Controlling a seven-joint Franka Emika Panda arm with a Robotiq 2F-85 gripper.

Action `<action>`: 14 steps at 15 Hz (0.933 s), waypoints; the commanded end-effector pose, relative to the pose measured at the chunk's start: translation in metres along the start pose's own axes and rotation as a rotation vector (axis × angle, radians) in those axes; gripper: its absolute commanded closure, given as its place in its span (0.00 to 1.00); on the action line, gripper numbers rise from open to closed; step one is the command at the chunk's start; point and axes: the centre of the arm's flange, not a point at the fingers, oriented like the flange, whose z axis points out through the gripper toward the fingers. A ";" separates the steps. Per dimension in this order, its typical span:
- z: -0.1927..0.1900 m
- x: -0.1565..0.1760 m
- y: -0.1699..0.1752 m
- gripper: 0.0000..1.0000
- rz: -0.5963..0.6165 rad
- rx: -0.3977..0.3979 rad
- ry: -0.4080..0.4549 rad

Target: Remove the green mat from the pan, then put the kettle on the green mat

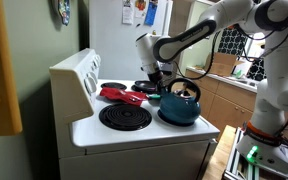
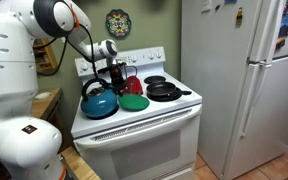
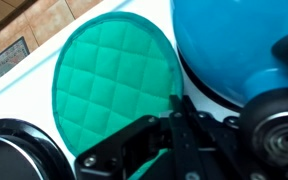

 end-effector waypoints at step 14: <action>-0.026 -0.026 0.024 0.03 0.201 -0.140 0.108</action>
